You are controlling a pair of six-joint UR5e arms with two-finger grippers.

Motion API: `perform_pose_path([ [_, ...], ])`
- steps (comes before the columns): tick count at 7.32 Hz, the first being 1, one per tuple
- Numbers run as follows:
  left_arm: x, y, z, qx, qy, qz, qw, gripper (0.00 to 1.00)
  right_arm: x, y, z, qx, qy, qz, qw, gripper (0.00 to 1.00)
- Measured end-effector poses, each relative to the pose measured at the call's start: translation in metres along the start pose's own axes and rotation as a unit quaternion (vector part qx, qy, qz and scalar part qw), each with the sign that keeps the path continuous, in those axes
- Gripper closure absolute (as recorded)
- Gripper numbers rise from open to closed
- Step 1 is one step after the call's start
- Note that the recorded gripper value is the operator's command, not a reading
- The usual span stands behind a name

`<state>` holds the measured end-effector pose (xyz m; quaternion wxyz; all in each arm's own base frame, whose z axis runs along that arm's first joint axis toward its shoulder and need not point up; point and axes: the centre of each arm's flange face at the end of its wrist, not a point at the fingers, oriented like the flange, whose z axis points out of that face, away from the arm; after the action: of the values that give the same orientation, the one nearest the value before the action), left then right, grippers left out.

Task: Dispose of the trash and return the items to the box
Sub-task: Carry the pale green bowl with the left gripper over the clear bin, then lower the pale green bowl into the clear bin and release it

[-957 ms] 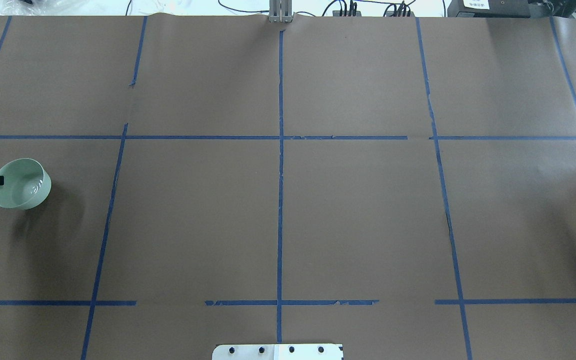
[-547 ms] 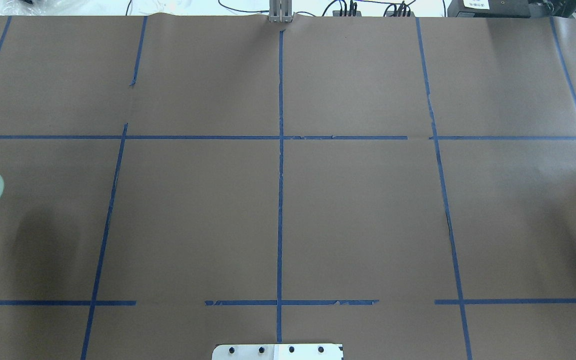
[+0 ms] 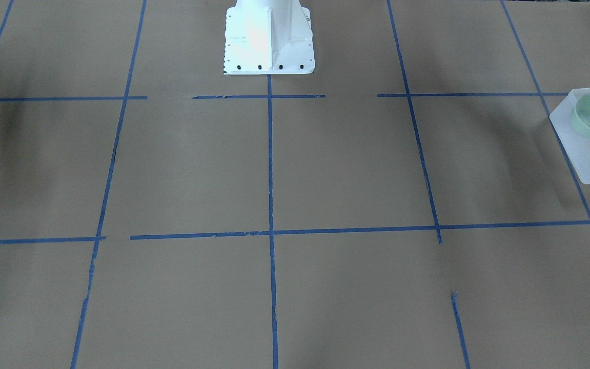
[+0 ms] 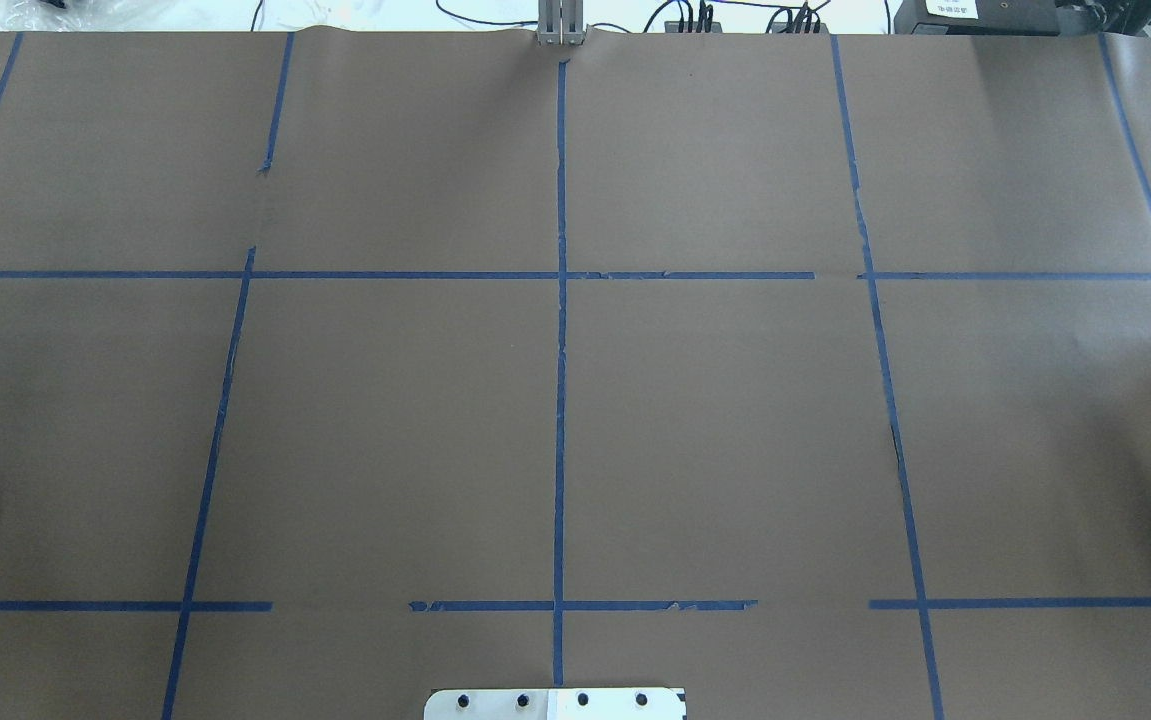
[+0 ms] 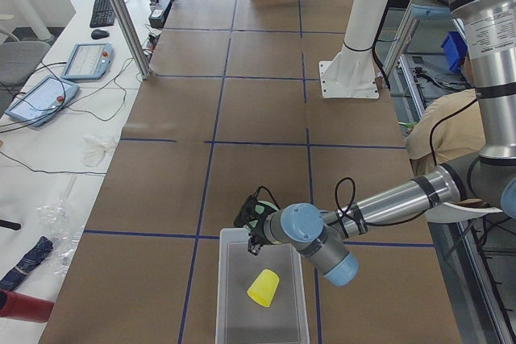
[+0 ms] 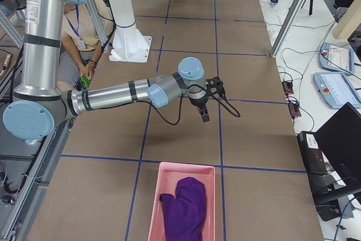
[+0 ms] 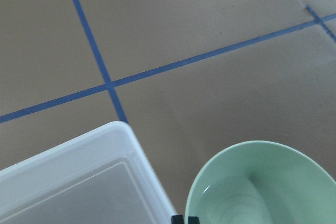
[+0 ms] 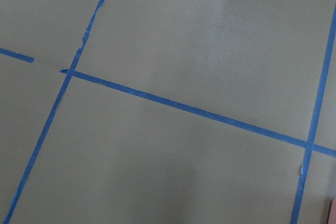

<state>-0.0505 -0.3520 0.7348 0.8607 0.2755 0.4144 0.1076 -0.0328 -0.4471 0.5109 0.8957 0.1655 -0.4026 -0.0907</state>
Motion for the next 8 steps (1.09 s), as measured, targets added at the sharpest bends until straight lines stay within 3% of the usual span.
perform_pose_path([
  [3,-0.04,-0.02,-0.01,-0.011,-0.038,0.014,0.9991,1.0,-0.001,-0.002,-0.001,0.002,0.0,-0.001,1.0,0.0],
  [4,-0.05,-0.027,-0.007,-0.013,-0.058,0.014,0.9981,0.94,-0.002,-0.003,-0.001,0.003,-0.001,-0.001,1.0,0.0],
  [5,-0.057,-0.034,-0.006,-0.014,-0.085,0.013,0.9962,0.74,-0.002,-0.004,-0.001,0.003,0.0,-0.001,1.0,0.0],
  [7,-0.062,-0.044,-0.006,-0.009,-0.113,0.004,0.9936,0.67,-0.001,-0.003,0.0,0.001,0.0,0.0,1.0,0.0],
  [8,-0.062,-0.046,-0.006,-0.007,-0.115,0.003,0.9934,0.56,-0.001,-0.002,0.0,0.001,0.0,0.0,1.0,0.0],
])
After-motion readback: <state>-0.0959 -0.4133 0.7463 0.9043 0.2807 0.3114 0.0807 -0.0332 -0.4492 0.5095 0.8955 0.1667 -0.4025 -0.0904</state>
